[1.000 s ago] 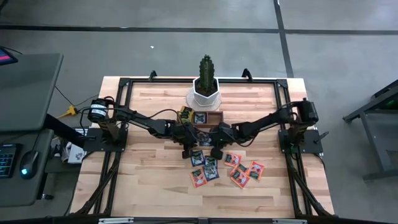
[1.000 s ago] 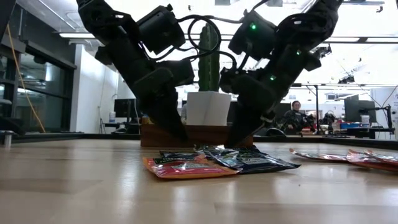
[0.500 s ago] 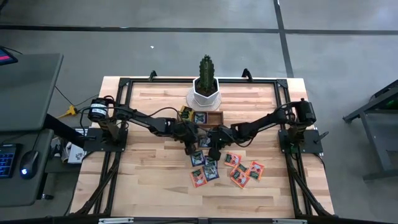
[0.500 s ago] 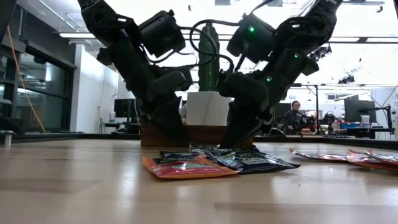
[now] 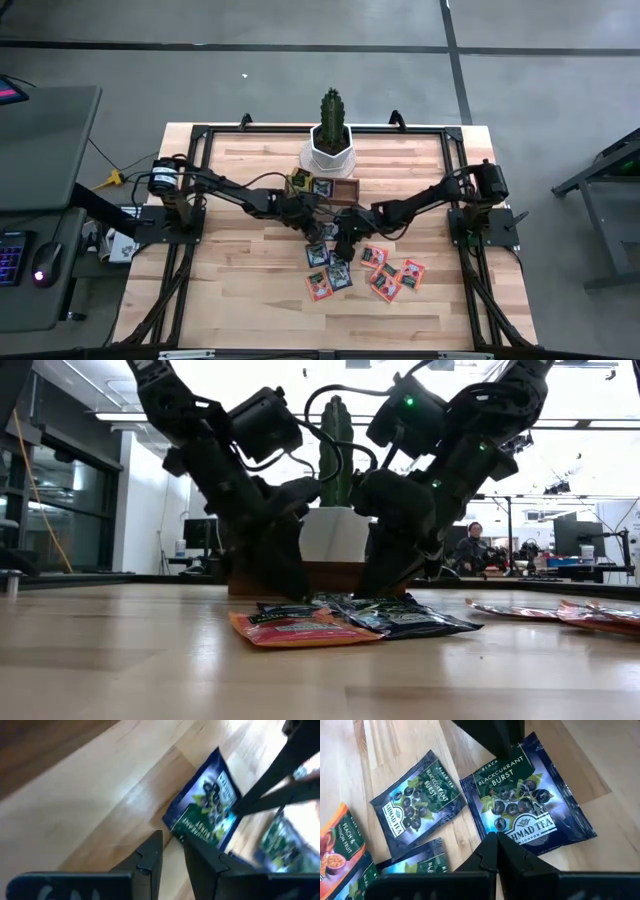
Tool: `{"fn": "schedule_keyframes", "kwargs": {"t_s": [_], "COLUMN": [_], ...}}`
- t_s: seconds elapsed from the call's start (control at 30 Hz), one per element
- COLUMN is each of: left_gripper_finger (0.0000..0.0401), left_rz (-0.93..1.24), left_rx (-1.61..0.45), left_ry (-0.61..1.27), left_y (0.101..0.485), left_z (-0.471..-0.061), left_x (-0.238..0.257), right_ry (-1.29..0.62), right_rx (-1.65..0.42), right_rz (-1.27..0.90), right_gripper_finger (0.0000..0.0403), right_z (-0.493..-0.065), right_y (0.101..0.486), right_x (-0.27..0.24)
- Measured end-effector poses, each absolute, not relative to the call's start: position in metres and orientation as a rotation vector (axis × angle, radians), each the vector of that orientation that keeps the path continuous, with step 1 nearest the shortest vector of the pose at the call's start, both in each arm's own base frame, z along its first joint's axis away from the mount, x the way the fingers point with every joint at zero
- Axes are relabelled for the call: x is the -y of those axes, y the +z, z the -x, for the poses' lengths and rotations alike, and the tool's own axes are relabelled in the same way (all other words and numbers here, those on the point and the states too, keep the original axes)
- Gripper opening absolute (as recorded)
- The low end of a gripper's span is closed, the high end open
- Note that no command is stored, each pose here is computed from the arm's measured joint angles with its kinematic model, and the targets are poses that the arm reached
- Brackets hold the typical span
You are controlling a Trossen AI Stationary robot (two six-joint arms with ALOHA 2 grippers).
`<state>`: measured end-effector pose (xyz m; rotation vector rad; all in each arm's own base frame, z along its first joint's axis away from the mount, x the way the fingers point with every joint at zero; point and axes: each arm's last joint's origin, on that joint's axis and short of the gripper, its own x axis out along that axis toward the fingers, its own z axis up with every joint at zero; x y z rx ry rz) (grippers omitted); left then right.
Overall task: Pick & Place Tea
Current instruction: Put the purple tea bag into the middle section of the wooden organizer
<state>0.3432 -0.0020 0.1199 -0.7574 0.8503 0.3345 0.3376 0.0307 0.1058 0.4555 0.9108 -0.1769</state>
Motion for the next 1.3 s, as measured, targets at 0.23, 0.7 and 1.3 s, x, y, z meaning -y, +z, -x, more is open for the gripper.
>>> {"fn": "schedule_keyframes", "kwargs": {"t_s": [0.23, 0.7, 1.3], "left_gripper_finger": [0.0079, 0.0079, 0.0027], "left_rz": [0.809, 0.851, 0.845], "left_rx": [-0.831, -0.767, -0.716], "left_ry": [0.324, 0.297, 0.263], "left_y": [0.118, 0.12, 0.123], "left_z": [-0.346, -0.351, -0.355], "left_x": [0.003, 0.004, 0.005], "right_ry": [-0.172, -0.131, -0.079], "right_rx": [-0.908, -0.861, -0.859], "right_rz": [-0.453, -0.47, -0.466], "right_gripper_finger": [0.0, 0.0, 0.0], "right_z": [-0.338, -0.342, -0.342], "right_y": [0.106, 0.109, 0.11], "right_x": [-0.032, -0.034, -0.045]}}
